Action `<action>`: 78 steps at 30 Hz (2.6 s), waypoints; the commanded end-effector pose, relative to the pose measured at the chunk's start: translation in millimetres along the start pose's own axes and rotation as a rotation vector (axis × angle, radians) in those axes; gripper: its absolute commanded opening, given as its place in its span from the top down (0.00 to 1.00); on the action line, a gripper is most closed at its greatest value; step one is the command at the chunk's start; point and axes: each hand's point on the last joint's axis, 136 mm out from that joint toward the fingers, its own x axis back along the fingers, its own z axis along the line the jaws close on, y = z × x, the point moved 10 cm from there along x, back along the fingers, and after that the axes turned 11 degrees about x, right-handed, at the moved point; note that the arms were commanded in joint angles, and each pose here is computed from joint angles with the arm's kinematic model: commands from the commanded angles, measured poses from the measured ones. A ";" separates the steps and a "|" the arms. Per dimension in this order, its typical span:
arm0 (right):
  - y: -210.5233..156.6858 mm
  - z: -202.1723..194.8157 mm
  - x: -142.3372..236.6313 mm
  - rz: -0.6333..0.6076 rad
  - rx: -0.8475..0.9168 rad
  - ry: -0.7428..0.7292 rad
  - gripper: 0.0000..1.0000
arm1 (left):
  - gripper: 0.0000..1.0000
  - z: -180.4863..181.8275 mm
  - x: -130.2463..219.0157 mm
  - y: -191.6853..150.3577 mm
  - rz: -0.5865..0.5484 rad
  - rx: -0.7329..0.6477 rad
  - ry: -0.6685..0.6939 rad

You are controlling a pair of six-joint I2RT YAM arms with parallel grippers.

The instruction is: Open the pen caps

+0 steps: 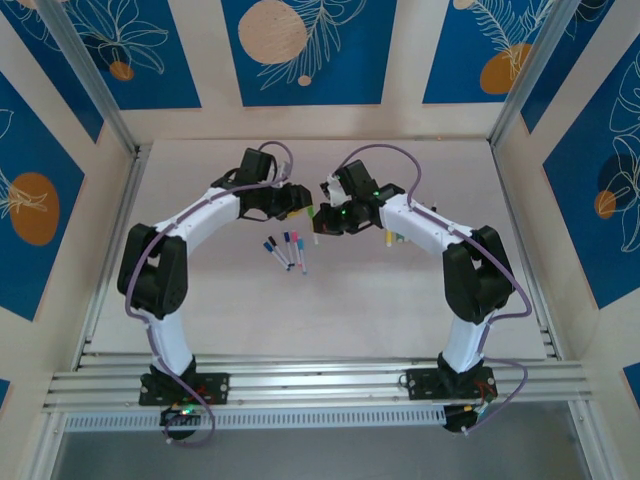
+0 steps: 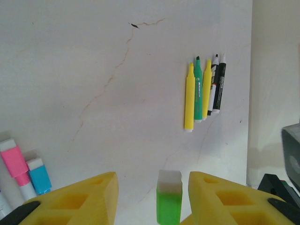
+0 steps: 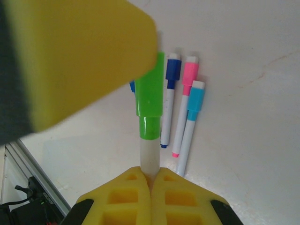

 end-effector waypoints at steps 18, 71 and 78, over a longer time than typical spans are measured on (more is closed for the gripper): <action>8.0 9.9 -0.5 0.018 0.015 0.007 0.90 | 1.00 -6.1 -13.3 -2.0 0.028 0.014 -0.023; -84.9 30.0 0.9 0.162 -0.001 -0.216 1.00 | 1.00 10.7 0.0 77.5 -0.163 0.000 0.242; -50.5 -25.5 7.1 0.126 -0.014 -0.394 1.00 | 1.00 49.1 15.9 68.6 -0.168 -0.058 0.525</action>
